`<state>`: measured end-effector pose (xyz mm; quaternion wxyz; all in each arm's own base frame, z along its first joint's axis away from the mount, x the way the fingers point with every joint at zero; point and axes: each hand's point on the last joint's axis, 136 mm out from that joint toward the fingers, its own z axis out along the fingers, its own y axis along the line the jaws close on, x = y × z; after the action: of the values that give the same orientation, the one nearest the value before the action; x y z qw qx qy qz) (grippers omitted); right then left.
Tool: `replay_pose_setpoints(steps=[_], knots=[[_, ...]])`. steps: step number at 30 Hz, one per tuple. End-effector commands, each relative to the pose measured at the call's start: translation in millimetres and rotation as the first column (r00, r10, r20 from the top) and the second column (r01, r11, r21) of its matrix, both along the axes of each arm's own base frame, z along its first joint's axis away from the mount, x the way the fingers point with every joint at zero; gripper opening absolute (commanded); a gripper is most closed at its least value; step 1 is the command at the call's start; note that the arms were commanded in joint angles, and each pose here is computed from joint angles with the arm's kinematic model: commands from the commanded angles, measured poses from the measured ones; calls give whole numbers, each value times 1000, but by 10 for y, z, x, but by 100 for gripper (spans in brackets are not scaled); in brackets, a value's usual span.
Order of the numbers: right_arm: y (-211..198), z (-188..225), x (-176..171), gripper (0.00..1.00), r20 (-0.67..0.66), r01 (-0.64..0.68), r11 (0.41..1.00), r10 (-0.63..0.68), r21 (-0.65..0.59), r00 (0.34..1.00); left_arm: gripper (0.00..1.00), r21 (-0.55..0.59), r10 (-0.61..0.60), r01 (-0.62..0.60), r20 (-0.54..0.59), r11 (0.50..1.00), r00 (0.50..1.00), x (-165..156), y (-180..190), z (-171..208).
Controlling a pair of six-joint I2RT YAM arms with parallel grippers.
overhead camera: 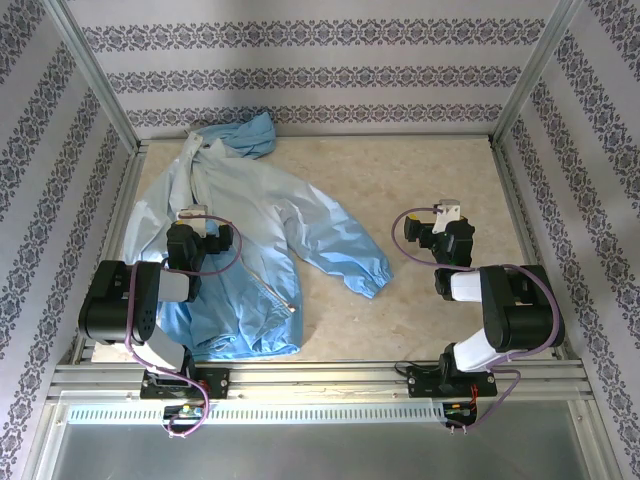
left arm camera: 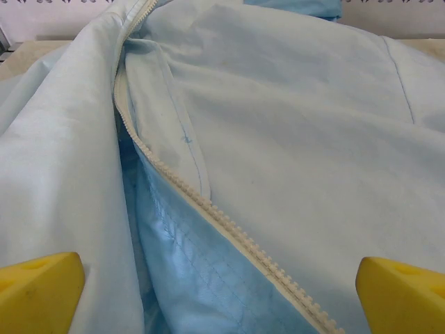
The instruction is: Zip up the jacket
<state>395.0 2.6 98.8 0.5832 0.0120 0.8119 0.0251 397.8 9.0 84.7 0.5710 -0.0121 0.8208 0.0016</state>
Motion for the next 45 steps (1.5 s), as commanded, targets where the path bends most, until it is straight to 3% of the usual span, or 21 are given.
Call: replay_pose_setpoints(steps=[1, 33, 38, 45], knots=[[8, 76, 37, 98, 29, 0, 1000, 0, -14, 1000, 100, 8, -25, 25, 2, 1000, 1000, 38, -58, 21], [6, 78, 40, 98, 29, 0, 1000, 0, -13, 1000, 100, 8, -24, 24, 10, 1000, 1000, 31, -55, 30], [8, 80, 34, 98, 31, -1, 1000, 2, -12, 1000, 100, 9, 22, -22, 12, 1000, 1000, 25, 22, 32], [130, 263, 20, 98, 18, -62, 997, 62, -35, 998, 100, 6, 16, -16, 44, 1000, 999, -26, 7, 91]])
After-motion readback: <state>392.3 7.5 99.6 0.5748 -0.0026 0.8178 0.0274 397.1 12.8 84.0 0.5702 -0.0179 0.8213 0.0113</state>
